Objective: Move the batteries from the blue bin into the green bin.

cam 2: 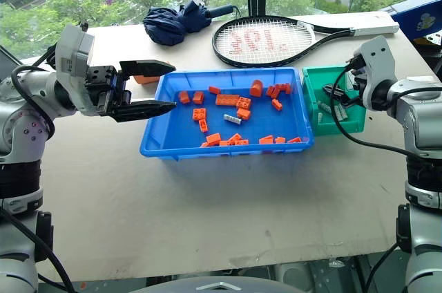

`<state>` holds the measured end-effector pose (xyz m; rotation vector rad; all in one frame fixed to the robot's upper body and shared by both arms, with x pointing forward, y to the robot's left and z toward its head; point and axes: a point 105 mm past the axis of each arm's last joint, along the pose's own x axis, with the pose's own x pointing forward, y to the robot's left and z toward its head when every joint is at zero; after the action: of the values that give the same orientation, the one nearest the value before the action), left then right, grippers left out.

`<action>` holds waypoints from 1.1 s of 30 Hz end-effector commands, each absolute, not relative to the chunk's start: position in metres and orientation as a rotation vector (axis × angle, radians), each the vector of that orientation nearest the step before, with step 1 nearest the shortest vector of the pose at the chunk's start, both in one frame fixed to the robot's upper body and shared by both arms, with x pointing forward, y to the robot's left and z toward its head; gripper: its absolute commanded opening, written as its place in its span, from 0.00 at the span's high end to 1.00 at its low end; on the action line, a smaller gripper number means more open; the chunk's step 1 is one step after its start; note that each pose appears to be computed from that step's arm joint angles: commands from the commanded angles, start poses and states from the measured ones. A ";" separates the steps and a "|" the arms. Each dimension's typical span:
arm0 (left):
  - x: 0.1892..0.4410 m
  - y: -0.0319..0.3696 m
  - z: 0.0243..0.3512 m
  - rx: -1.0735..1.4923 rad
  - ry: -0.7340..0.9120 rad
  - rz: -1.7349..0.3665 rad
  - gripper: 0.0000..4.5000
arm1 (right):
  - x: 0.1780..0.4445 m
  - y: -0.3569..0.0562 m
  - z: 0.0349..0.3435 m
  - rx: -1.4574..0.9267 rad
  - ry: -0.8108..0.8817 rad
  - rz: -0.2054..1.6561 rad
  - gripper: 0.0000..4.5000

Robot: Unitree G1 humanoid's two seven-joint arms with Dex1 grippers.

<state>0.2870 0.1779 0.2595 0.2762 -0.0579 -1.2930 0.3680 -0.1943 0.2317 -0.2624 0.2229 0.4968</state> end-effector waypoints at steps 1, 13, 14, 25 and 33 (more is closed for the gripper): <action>0.282 0.194 0.264 0.349 -0.062 -1.236 0.00 | 0.356 -0.135 0.236 -0.268 0.181 0.710 0.03; 0.271 0.219 0.247 0.378 0.018 -1.139 0.00 | 0.346 -0.010 0.185 -0.297 0.215 1.089 0.03; 0.270 0.221 0.247 0.380 0.023 -1.126 0.00 | 0.349 -0.002 0.180 -0.304 0.221 1.103 0.03; 0.266 0.232 0.241 0.421 0.063 -1.052 0.00 | 0.379 0.022 0.144 -0.399 0.277 1.095 0.03; 0.265 0.232 0.241 0.426 0.064 -1.048 0.00 | 0.379 0.017 0.128 -0.478 0.317 1.115 0.69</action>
<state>0.2689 0.2313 0.2262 0.3712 0.1102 -1.0637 0.3838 0.0131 0.1272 -0.4349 0.3251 1.0746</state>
